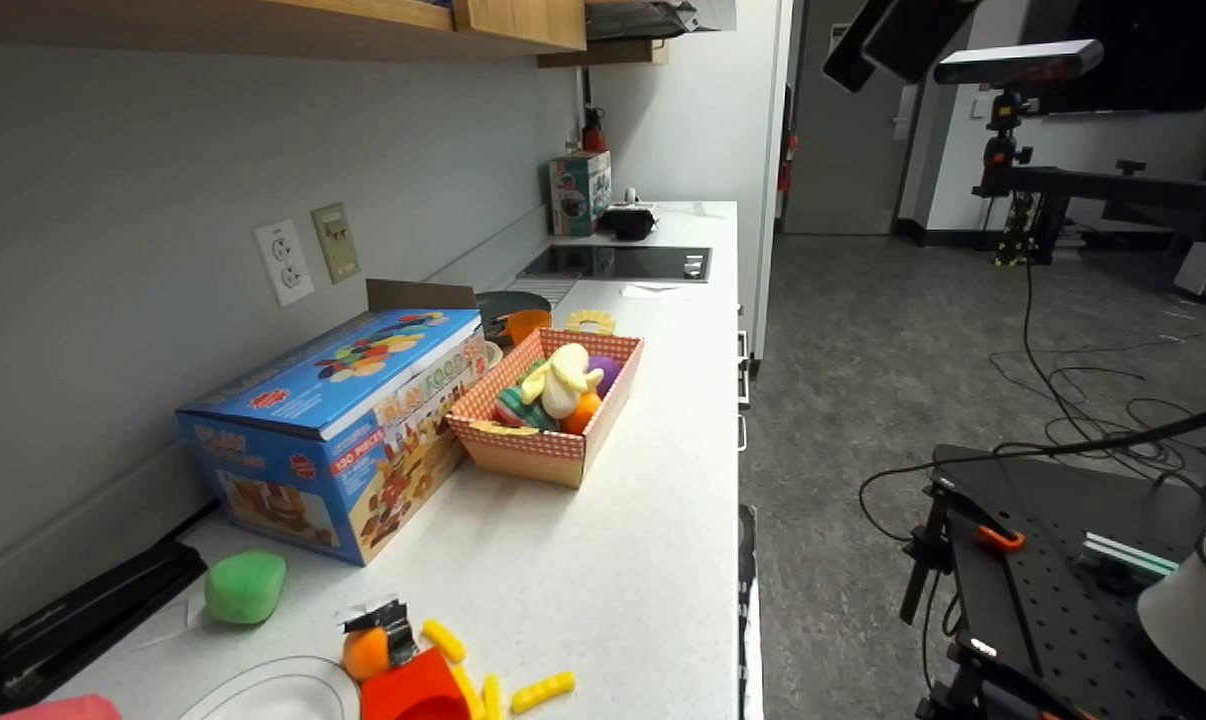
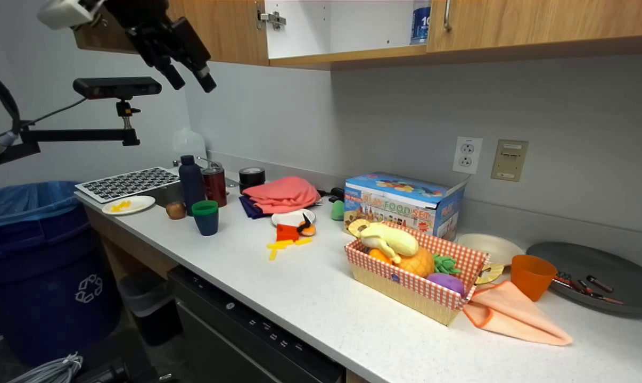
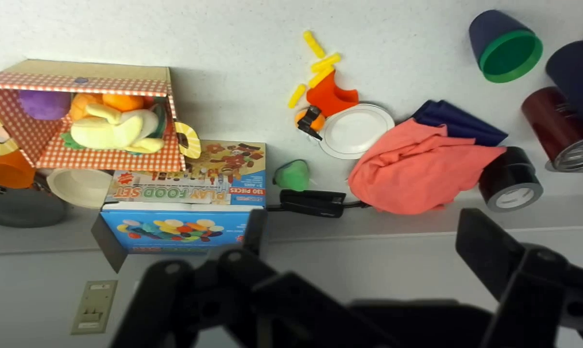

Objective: Open the left side of the drawer.

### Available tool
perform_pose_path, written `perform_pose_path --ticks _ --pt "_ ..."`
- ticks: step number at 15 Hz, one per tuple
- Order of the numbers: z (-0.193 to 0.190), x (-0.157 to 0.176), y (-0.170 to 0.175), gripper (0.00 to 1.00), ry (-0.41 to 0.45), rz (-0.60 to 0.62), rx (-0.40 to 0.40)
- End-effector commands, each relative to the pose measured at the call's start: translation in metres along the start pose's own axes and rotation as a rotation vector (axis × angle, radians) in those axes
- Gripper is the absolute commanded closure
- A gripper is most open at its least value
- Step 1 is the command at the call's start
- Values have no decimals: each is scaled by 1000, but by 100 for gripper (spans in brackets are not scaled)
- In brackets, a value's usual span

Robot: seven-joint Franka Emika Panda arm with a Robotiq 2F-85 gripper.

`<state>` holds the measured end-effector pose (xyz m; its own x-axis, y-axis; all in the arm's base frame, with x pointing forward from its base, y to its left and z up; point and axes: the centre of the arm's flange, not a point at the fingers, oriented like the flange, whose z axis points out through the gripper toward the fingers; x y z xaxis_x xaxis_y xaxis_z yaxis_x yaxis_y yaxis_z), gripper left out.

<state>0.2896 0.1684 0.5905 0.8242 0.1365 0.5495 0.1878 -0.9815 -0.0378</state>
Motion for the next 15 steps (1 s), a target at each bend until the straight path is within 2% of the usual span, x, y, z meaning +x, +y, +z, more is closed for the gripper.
perform_pose_path --ticks 1,8,11,15 --pt "-12 -22 -24 0 9 0 -29" --pt "-22 -33 -7 0 49 10 -181" --pt "-41 -34 0 0 134 43 -220" --pt "-68 -36 0 0 276 105 -215"
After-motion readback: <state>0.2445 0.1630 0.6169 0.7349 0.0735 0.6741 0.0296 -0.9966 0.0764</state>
